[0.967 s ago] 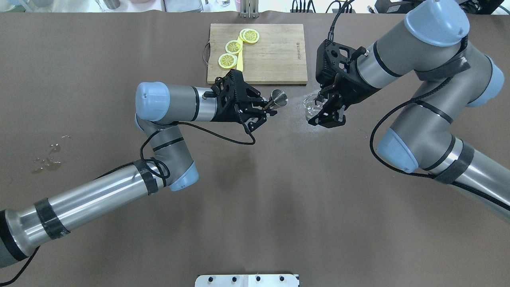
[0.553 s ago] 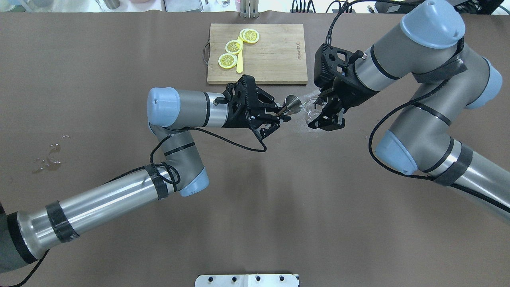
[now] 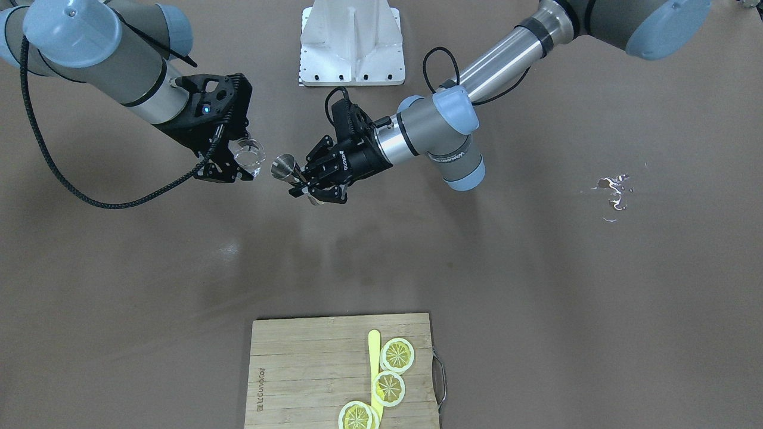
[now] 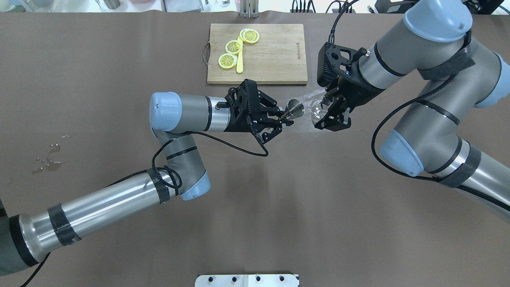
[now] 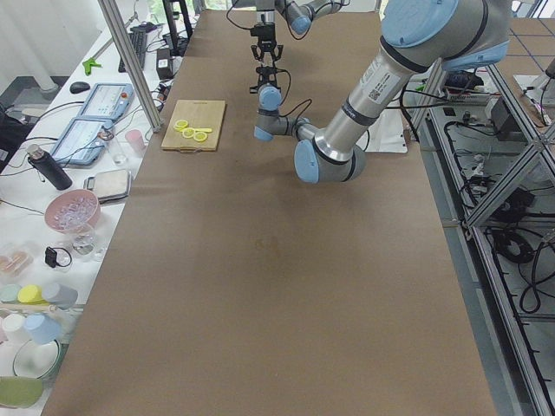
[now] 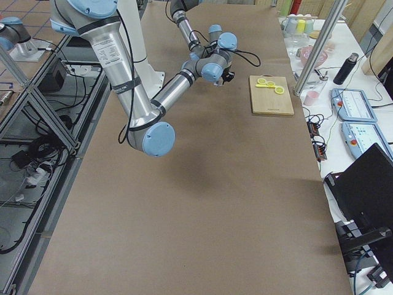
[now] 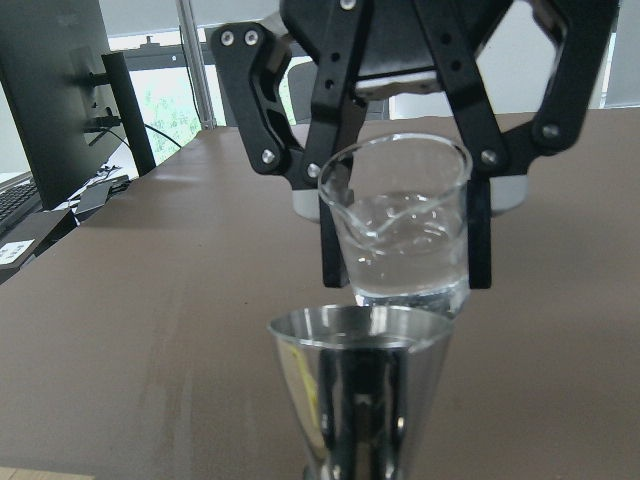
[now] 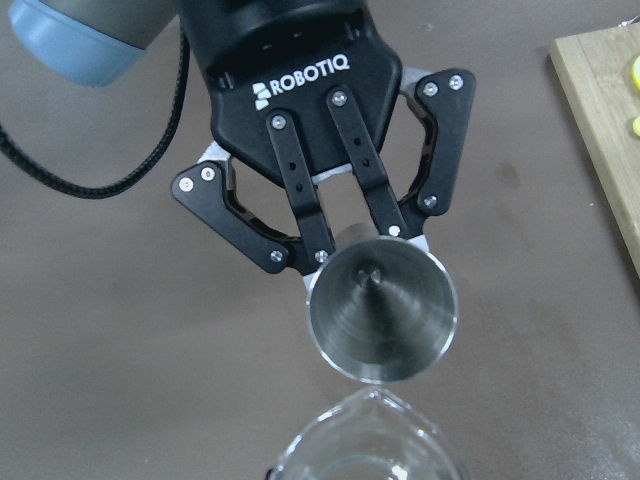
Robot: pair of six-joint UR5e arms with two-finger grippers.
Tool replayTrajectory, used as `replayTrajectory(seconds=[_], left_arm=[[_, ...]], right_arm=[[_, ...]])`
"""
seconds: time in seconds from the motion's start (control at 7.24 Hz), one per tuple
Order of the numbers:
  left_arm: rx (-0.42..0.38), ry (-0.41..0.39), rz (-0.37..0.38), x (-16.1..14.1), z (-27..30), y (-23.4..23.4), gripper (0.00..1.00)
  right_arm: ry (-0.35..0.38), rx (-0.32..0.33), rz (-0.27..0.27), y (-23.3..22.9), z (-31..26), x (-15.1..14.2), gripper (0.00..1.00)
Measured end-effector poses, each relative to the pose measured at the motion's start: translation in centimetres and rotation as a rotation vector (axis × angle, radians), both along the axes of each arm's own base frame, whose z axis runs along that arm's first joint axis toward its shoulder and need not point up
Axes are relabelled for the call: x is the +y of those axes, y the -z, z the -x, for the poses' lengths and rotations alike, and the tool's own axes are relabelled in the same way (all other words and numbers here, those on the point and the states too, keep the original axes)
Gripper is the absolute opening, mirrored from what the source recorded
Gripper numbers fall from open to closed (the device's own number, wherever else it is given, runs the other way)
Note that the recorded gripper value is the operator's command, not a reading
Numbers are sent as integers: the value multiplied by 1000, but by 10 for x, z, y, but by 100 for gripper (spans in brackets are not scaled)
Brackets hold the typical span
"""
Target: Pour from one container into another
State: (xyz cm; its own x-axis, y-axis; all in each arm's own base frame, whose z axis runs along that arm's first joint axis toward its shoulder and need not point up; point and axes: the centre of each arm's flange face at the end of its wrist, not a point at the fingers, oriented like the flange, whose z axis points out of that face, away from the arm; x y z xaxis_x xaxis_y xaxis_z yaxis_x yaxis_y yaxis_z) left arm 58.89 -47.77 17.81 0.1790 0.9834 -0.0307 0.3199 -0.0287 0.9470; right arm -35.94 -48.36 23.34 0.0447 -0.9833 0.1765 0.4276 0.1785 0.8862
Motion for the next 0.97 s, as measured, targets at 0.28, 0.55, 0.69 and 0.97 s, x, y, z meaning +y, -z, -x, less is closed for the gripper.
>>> replayTrajectory(seconds=[0.28, 0.55, 0.69, 0.97], left_arm=[[1, 0, 1, 1, -1, -1, 0], [2, 1, 2, 1, -1, -3, 0], [2, 1, 2, 2, -1, -3, 0], [5, 1, 0, 2, 0, -4, 0]], right_arm=[[17, 30, 0, 4, 0, 6, 0], [63, 78, -54, 19, -18, 21, 0], [71, 105, -65, 23, -22, 28, 0], [83, 138, -87, 21, -21, 29, 0]])
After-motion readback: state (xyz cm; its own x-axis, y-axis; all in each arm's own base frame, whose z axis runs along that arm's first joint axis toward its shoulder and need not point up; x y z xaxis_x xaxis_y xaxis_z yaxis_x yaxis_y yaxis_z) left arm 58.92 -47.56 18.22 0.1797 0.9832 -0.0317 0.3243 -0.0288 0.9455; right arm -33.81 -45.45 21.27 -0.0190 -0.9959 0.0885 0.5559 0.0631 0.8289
